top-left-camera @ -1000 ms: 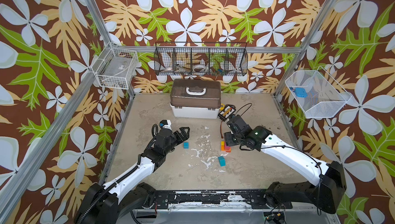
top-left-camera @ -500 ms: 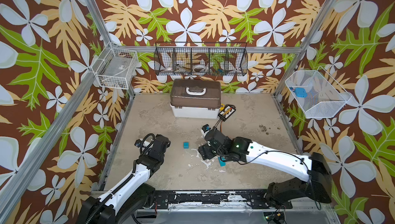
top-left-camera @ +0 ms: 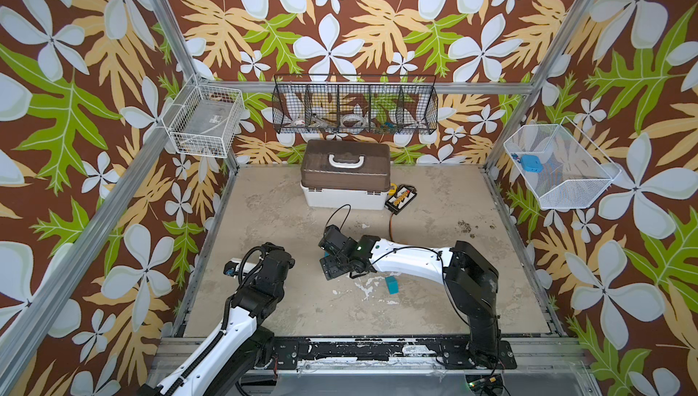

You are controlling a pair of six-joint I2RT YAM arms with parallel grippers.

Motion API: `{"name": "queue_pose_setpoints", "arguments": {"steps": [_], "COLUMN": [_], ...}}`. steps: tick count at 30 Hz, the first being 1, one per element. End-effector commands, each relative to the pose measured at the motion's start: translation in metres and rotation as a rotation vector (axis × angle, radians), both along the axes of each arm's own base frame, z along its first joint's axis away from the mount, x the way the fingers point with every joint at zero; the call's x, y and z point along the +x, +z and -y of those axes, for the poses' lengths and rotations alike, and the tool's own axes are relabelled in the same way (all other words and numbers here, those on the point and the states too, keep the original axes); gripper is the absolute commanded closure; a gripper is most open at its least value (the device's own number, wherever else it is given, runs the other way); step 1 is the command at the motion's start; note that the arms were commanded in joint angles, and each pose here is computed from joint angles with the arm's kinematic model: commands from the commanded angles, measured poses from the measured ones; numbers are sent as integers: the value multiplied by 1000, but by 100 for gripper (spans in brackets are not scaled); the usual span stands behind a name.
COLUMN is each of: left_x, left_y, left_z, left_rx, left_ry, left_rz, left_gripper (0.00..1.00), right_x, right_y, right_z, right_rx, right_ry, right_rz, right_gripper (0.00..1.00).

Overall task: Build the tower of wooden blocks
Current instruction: 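Move the right gripper to the teal block and grasp it, then lift the teal block and carry it toward the stack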

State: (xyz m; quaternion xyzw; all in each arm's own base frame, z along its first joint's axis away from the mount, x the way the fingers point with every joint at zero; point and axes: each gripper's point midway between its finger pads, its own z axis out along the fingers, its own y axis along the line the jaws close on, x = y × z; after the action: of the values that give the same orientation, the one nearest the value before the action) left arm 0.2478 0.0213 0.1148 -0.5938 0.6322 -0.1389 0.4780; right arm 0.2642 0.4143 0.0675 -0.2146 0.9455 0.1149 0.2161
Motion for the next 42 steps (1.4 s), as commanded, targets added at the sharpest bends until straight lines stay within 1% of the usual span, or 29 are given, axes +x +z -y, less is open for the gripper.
{"name": "queue_pose_setpoints", "arguments": {"steps": [1, 3, 7, 9, 12, 17, 21, 24, 26, 29, 38, 42], "left_x": [-3, -3, -3, -2, -1, -2, 0, 0, -1, 0, 1, 2], "left_y": [0, 0, 0, -2, -2, -3, -5, -5, -5, -5, -1, -2], "left_z": [-4, -3, -3, -1, 0, -1, 2, 1, 0, 2, 3, 4], "left_rx": [-1, -7, -2, -13, -15, -11, -23, -11, -8, -18, -22, -21], "left_ry": [20, 16, 17, 10, 5, 10, -3, 2, 6, -3, -16, -27], "left_rz": [7, 9, 9, 10, 7, 6, 7, -1, -1, 4, 25, 23], "left_gripper": [0, 0, 0, 0, 0, 0, 0, 0, 0, 0, 0, 0], "right_x": [15, 25, 39, 42, 43, 43, 45, 46, 48, 55, 74, 76], "right_y": [-5, -14, -29, -37, -39, -34, -37, -38, -37, -40, -46, -45], "right_z": [3, 4, 4, 6, 14, 25, 24, 18, 15, 17, 37, 40], "right_rx": [-71, -107, -120, -134, -154, -141, -140, -126, -126, -134, -163, -157], "right_ry": [-52, -72, -104, -106, -122, -142, -130, -100, -88, -93, -150, -158], "right_rz": [41, 43, 31, 11, 29, 37, 39, 41, 44, 40, 42, 45], "right_gripper": [18, 21, 26, 31, 36, 43, 48, 47, 42, 40, 40, 41]}}
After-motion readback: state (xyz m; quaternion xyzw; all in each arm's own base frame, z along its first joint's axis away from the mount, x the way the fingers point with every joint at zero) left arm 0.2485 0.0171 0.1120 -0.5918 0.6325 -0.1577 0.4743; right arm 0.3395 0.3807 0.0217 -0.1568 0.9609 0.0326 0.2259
